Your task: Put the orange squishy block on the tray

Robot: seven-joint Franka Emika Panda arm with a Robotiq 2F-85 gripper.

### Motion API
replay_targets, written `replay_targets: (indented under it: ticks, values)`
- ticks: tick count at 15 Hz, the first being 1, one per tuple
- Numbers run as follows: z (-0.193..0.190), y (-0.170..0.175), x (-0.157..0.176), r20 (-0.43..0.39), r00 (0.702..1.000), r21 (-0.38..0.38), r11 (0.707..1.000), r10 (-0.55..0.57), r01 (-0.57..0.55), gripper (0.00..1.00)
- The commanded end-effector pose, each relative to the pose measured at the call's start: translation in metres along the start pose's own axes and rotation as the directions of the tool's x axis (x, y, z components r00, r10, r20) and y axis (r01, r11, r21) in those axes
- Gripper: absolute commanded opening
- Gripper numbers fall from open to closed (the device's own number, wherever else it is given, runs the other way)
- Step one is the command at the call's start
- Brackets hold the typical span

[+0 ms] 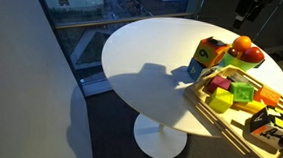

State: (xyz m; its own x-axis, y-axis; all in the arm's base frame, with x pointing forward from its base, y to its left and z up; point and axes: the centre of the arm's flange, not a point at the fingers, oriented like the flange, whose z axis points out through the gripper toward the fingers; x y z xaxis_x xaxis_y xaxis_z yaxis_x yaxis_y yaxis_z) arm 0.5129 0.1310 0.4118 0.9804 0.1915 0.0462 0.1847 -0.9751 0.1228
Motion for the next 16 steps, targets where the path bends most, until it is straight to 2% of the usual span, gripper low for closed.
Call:
replay_targets:
  ticks: [1,5,16]
  values:
    - [0.000,0.008,-0.004,-0.012,1.000,0.058,0.998,-0.004,0.005,1.00]
    - [0.008,0.011,0.004,-0.012,1.000,0.095,0.995,-0.004,0.005,1.00]
    - [0.048,0.011,0.024,-0.013,0.999,0.101,0.994,-0.031,0.032,1.00]
